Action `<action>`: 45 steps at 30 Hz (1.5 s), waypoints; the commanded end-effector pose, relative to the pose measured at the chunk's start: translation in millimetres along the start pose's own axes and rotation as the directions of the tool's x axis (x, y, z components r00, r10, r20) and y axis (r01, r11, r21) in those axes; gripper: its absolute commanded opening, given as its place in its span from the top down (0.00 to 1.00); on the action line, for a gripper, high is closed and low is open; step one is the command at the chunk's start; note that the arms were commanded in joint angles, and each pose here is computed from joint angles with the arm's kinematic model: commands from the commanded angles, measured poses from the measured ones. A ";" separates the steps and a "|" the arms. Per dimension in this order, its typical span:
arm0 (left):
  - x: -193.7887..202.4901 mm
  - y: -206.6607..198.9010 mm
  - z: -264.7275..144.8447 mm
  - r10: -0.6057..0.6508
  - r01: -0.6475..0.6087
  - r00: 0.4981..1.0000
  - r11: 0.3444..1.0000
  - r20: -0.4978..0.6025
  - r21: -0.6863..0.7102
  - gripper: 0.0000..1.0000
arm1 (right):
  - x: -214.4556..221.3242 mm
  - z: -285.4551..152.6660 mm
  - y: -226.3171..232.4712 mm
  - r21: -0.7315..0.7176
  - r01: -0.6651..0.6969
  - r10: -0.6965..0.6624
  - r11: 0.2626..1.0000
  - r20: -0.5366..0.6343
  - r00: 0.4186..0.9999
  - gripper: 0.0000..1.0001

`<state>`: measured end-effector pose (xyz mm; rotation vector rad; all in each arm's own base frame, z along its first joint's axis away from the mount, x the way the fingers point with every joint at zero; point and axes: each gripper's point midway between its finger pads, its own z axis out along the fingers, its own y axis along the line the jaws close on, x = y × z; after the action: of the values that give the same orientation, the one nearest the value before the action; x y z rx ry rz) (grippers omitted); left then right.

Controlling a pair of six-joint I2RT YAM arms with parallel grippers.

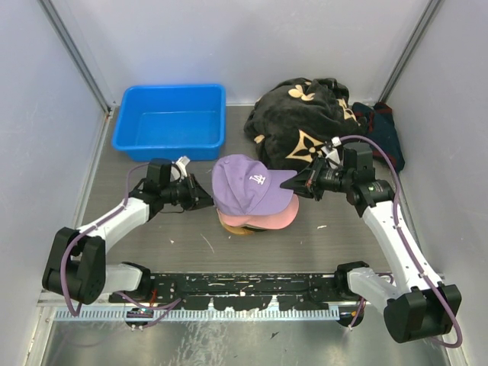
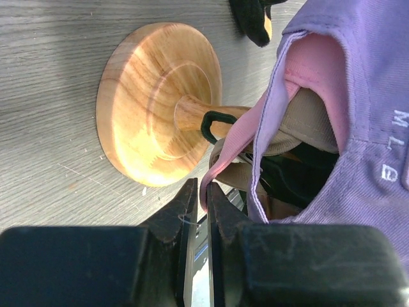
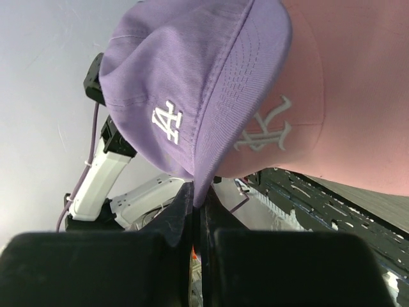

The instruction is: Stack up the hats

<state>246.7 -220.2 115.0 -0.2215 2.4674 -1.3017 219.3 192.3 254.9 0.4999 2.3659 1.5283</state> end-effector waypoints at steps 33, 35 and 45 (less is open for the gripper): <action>1.8 -3.6 15.0 0.024 -0.024 0.999 1.000 -0.040 -0.013 0.87 | -2.0 -5.5 -91.1 0.130 0.073 -0.067 0.989 -0.052 0.996 0.91; 2.2 -3.2 15.4 0.023 -0.023 0.999 1.000 -0.042 -0.014 0.88 | -2.5 -4.1 -97.5 0.145 0.076 -0.069 0.987 -0.052 0.996 0.85; 3.2 -2.7 15.8 0.023 -0.024 0.999 1.000 -0.044 -0.018 0.89 | -9.7 -11.0 -105.8 0.196 0.104 -0.099 0.975 -0.031 0.995 0.55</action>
<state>244.1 -233.6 107.1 -0.1849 2.5175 -1.3089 209.9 149.6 167.5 0.4223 2.5168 1.3643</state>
